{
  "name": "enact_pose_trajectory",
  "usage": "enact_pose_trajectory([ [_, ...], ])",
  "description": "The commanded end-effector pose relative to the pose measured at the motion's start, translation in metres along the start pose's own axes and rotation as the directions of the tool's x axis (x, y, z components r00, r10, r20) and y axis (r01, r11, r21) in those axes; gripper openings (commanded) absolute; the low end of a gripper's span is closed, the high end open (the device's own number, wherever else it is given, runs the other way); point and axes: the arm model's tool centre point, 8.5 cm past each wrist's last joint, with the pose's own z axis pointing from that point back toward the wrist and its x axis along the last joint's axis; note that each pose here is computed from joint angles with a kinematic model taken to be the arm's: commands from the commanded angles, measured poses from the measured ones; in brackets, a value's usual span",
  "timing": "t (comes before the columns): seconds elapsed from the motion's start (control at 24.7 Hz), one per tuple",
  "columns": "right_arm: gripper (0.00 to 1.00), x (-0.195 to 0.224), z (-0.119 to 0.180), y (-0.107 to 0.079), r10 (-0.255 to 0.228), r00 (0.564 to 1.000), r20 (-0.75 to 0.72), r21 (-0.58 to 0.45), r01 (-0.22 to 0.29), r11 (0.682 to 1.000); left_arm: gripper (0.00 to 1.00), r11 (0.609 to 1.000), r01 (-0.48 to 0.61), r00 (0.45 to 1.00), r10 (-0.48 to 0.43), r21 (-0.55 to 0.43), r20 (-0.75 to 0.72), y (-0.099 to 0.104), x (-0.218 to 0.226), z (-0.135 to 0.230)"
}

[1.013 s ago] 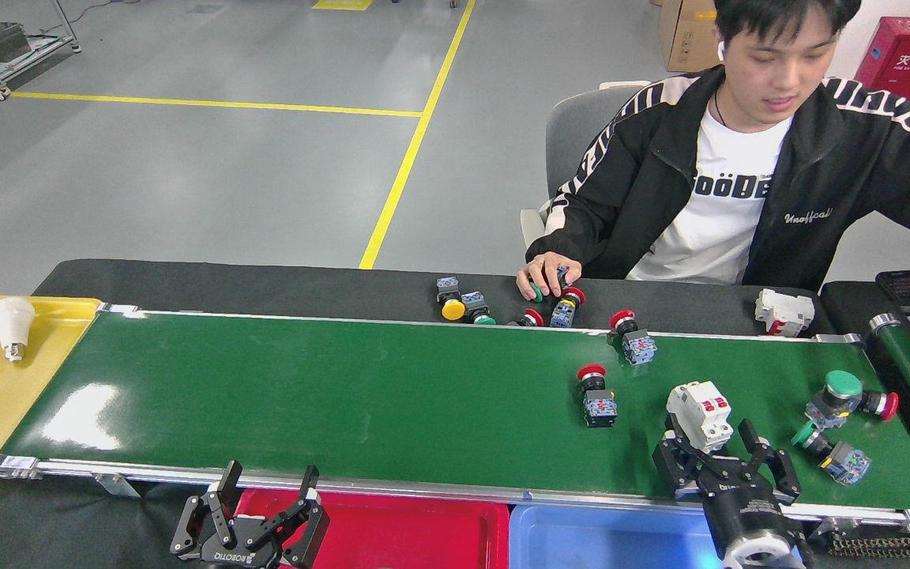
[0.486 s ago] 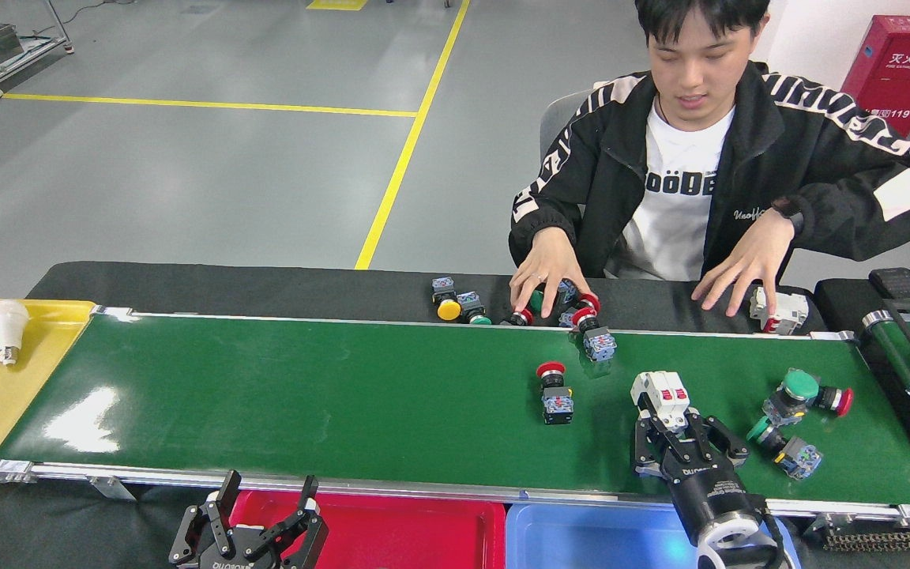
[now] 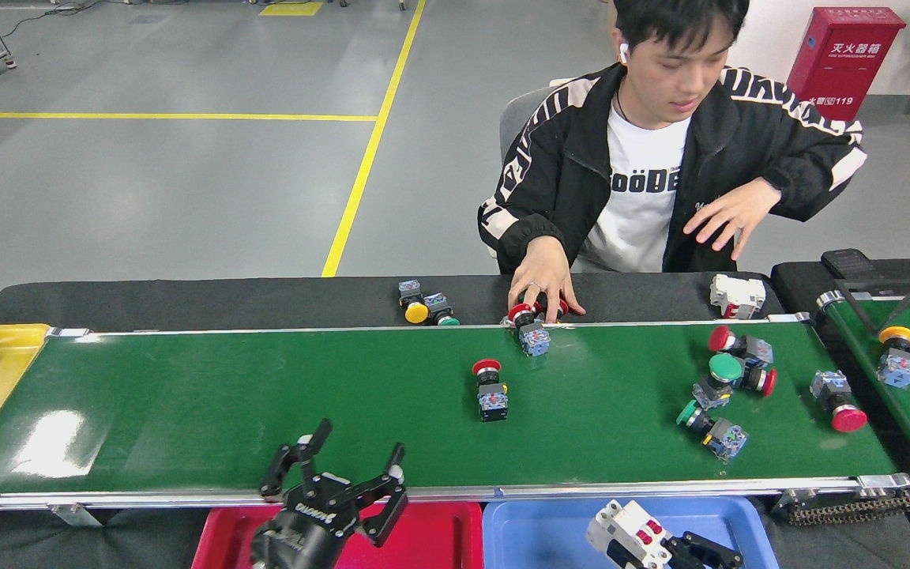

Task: Pick switch part from conveyor to tray

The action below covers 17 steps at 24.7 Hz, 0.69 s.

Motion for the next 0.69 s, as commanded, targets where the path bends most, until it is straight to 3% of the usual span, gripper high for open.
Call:
enact_pose_trajectory([
  [0.0, 0.94, 0.002, -0.004, -0.009, 0.010, 1.000, 0.017, -0.027, -0.010, 1.000, 1.00, 1.000, 0.022, 1.000, -0.022, -0.009, -0.015, 0.000, 0.001, -0.014],
  [0.12, 0.94, -0.006, -0.003, -0.014, 0.015, 1.000, -0.013, -0.047, -0.015, 0.999, 1.00, 0.999, 0.023, 0.999, -0.025, -0.045, -0.033, -0.010, -0.003, -0.036],
  [0.2, 0.94, -0.024, -0.001, -0.026, 0.007, 0.993, -0.115, -0.095, -0.018, 0.995, 1.00, 0.998, 0.029, 0.998, -0.032, -0.064, -0.047, -0.013, -0.004, -0.051],
  [0.28, 0.93, -0.041, -0.007, -0.038, -0.038, 0.969, -0.244, -0.160, -0.002, 0.987, 1.00, 0.997, 0.037, 0.998, -0.041, -0.071, -0.052, -0.012, -0.004, -0.063],
  [0.36, 0.93, -0.062, -0.010, -0.047, -0.090, 0.915, -0.393, -0.198, 0.011, 0.980, 1.00, 0.996, 0.041, 0.997, -0.045, -0.075, -0.059, -0.011, -0.005, -0.072],
  [0.49, 0.93, -0.083, -0.005, -0.049, -0.140, 0.829, -0.542, -0.216, 0.023, 0.976, 1.00, 0.996, 0.037, 0.998, -0.042, -0.078, -0.052, -0.010, -0.002, -0.078],
  [0.65, 0.93, -0.082, 0.027, -0.029, -0.146, 0.785, -0.602, -0.213, 0.019, 0.977, 1.00, 0.993, 0.036, 0.998, -0.041, -0.109, -0.048, -0.019, -0.002, -0.082],
])
